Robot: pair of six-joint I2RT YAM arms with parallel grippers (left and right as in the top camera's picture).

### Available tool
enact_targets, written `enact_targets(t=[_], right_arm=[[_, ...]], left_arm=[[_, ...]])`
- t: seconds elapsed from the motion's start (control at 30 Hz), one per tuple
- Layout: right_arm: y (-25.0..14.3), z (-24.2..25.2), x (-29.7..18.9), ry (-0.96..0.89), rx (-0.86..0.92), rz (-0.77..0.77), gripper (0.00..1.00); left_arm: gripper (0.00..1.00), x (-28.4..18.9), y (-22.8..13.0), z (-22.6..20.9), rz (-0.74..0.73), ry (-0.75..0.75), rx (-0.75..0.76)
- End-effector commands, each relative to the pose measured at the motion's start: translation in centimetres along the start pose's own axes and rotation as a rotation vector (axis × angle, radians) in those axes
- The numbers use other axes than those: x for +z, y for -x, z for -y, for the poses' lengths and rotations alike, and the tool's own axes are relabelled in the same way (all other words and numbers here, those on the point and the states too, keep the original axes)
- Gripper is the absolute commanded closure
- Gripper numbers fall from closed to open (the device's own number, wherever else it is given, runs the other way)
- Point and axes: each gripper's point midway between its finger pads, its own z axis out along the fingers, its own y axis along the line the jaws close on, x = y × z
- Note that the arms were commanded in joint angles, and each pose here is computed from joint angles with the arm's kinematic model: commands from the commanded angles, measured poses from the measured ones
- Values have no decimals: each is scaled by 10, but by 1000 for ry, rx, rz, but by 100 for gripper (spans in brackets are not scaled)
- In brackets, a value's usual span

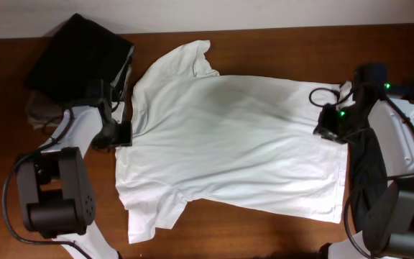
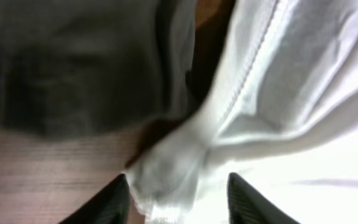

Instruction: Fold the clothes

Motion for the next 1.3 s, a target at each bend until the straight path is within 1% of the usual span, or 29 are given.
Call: enact_targets(t=[0.0,0.1,0.13,0.2,0.23,0.3,0.37,0.4,0.43,0.47,0.5,0.63,0.73,0.83,0.87,0.93,1.03,1.1,1.13,1.2,1.27], right_arm=[[-7,19,2,-17,70,-34,74],[-14,22,-3,-11,82,-50,71],[-17,18,-7,7,82,-51,70],[-22,12,-13,34,81,-57,69],[-26,9,-16,50,83,-64,68],[-35,5,-22,65,90,-85,66],[-42,5,-23,64,97,-110,66],[-42,5,-23,64,97,-109,65],[-40,5,-23,65,95,-103,65],[-38,5,-23,66,92,-95,64],[-37,5,-23,67,91,-91,63],[-31,4,-22,70,83,-66,59],[-28,6,-22,60,80,-53,59],[-27,8,-22,48,79,-48,59],[-27,9,-22,48,79,-48,58],[-27,9,-22,48,79,-48,59],[-27,9,-22,48,79,-48,59],[-27,8,-22,48,79,-47,59],[-27,8,-22,48,79,-47,58],[-27,10,-22,42,79,-47,58],[-27,14,-22,16,81,-46,58]], left_arm=[[44,-50,28,0,69,-10,-16],[40,-90,28,8,87,-52,-13],[38,-108,25,17,98,-99,-10],[37,-126,13,27,94,-151,-9],[36,-133,3,31,73,-172,-11],[33,-142,-31,34,-41,-177,-43],[33,-137,-67,37,-193,-187,-110],[33,-133,-80,41,-245,-207,-121],[35,-127,-91,49,-291,-254,-135],[41,-114,-111,59,-366,-309,-153],[42,-108,-121,61,-401,-312,-156],[42,-76,-178,67,-573,-291,-141],[42,-58,-204,57,-635,-206,-224],[42,-46,-208,51,-628,-177,-299],[42,-41,-209,42,-619,-129,-330],[42,-34,-203,27,-576,-74,-339],[43,-26,-194,23,-525,-63,-335],[57,-21,-189,23,-496,-74,-335],[63,-19,-188,26,-491,-89,-337],[69,-19,-188,34,-494,-135,-347],[75,-24,-191,46,-519,-212,-334]])
